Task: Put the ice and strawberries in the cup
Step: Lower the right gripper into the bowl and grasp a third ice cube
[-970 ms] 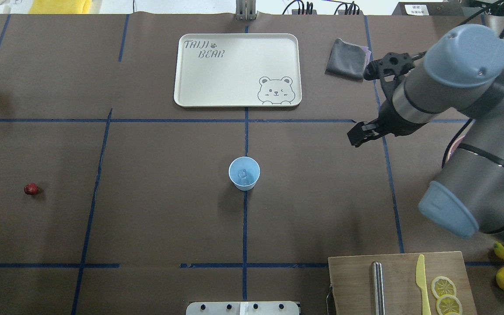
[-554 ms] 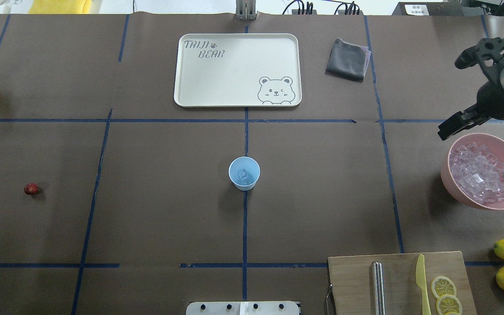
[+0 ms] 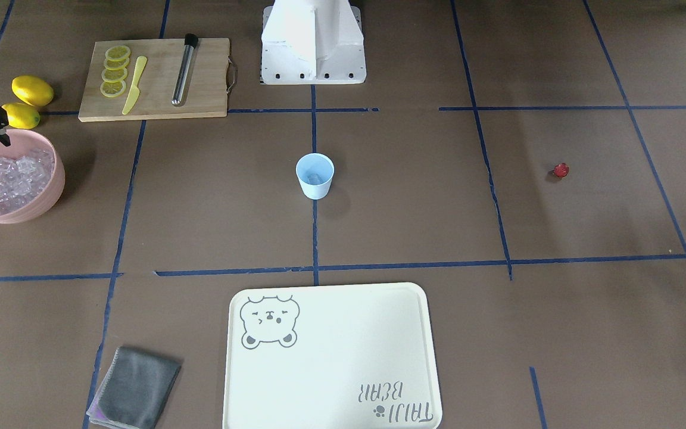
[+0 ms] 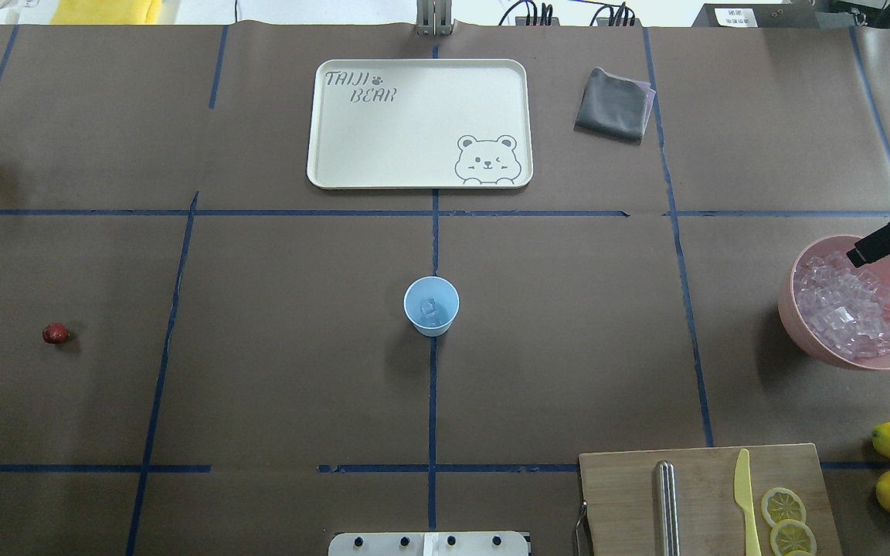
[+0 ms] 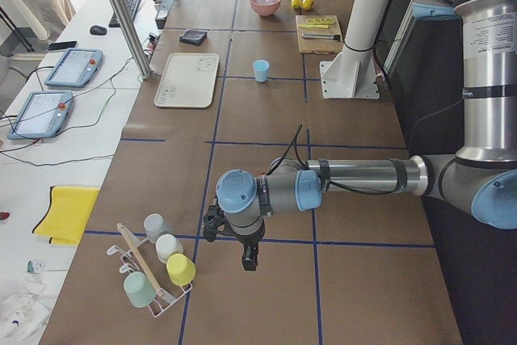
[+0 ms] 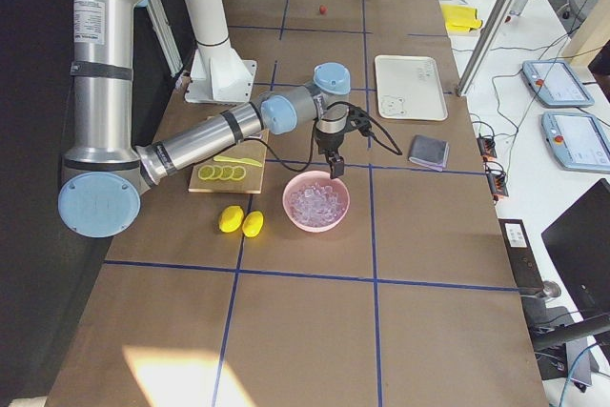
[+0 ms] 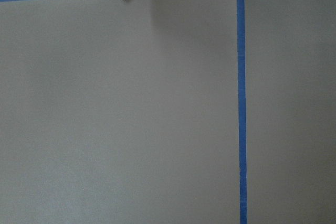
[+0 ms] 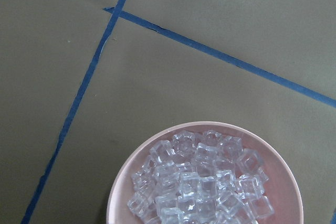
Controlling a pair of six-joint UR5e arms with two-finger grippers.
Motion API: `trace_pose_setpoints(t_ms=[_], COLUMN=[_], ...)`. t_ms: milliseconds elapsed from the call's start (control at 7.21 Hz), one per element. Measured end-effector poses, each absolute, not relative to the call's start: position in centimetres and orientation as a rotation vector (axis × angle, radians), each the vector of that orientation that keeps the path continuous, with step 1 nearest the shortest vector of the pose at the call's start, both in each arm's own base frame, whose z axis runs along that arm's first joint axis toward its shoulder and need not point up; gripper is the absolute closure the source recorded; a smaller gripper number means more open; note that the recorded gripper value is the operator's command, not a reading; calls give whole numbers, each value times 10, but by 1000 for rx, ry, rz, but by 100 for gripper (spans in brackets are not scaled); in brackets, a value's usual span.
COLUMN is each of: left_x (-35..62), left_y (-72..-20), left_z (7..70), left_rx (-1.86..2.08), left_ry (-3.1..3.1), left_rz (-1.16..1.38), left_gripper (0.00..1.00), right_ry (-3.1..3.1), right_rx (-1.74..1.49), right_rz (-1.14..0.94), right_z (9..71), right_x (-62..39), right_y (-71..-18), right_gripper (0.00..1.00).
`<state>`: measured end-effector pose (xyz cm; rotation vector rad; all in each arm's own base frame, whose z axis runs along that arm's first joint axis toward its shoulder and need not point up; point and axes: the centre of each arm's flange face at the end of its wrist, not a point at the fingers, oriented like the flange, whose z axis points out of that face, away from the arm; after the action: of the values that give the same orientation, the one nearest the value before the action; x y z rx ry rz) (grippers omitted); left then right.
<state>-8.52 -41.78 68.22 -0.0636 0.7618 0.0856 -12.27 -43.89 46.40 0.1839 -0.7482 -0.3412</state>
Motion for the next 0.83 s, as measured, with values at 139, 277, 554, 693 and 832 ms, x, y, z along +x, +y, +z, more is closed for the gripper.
trace_pose_setpoints(t_ms=[139, 277, 554, 693, 832], left_x=[-85, -85, -85, -85, -85], left_y=[-418, -418, -418, -418, -418], left_z=[682, 682, 682, 682, 682], left_rx=[-64, -65, -65, -65, -65], left_ry=[762, 762, 762, 762, 762], left_rz=[86, 86, 86, 86, 86], left_gripper=[0, 0, 0, 0, 0], right_ry=[-756, -764, -774, -769, -759], right_rx=[190, 193, 168, 153, 139], right_rz=[-319, -302, -277, -274, -266], right_z=[479, 491, 498, 500, 501], right_x=[-122, -124, -143, -155, -165], right_y=[-438, -435, -428, -425, -421], right_gripper=[1, 2, 5, 8, 10])
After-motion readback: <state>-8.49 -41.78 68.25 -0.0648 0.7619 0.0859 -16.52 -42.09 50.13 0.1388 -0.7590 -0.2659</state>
